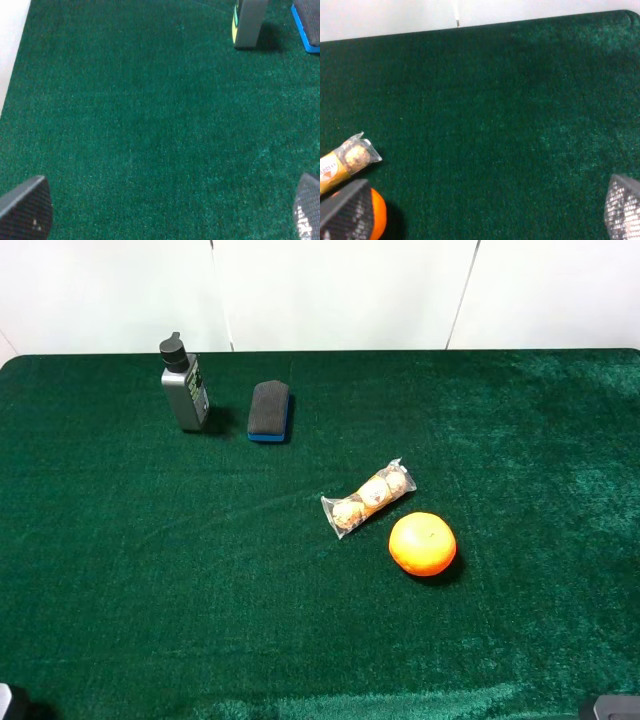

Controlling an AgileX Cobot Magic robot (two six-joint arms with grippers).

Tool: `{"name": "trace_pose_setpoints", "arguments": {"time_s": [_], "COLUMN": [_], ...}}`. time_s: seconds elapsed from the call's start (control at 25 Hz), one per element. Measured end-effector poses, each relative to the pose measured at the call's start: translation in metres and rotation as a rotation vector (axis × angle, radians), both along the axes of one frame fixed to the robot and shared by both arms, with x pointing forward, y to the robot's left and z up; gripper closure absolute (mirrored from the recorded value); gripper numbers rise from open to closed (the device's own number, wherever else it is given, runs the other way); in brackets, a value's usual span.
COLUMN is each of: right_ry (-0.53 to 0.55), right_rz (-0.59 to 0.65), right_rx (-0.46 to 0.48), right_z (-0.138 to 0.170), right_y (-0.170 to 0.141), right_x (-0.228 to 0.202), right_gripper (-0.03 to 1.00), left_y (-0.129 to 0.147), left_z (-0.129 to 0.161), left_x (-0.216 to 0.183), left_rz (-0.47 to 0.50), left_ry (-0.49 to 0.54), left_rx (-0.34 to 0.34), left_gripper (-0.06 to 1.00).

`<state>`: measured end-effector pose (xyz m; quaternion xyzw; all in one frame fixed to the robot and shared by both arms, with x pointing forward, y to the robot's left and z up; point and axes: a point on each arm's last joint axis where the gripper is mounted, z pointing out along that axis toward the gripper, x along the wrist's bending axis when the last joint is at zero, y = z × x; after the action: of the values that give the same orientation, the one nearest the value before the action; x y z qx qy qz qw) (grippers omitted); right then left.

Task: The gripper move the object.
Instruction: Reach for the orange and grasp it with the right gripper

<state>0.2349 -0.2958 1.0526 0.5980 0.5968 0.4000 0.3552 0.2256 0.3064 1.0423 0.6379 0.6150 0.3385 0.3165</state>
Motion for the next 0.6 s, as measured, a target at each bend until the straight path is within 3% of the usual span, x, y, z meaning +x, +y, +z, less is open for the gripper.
{"name": "trace_pose_setpoints", "arguments": {"time_s": [0.6], "right_ry": [0.0], "right_rz": [0.001], "right_rx": [0.002], "right_z": [0.0], "right_y": [0.0002], "right_x": [0.0], "right_gripper": [0.28], "left_y": [0.0], "left_z": [0.0], "left_x": [0.0], "left_rz": [0.0], "left_ry": [0.0], "left_rx": [0.0], "left_gripper": [-0.04]}}
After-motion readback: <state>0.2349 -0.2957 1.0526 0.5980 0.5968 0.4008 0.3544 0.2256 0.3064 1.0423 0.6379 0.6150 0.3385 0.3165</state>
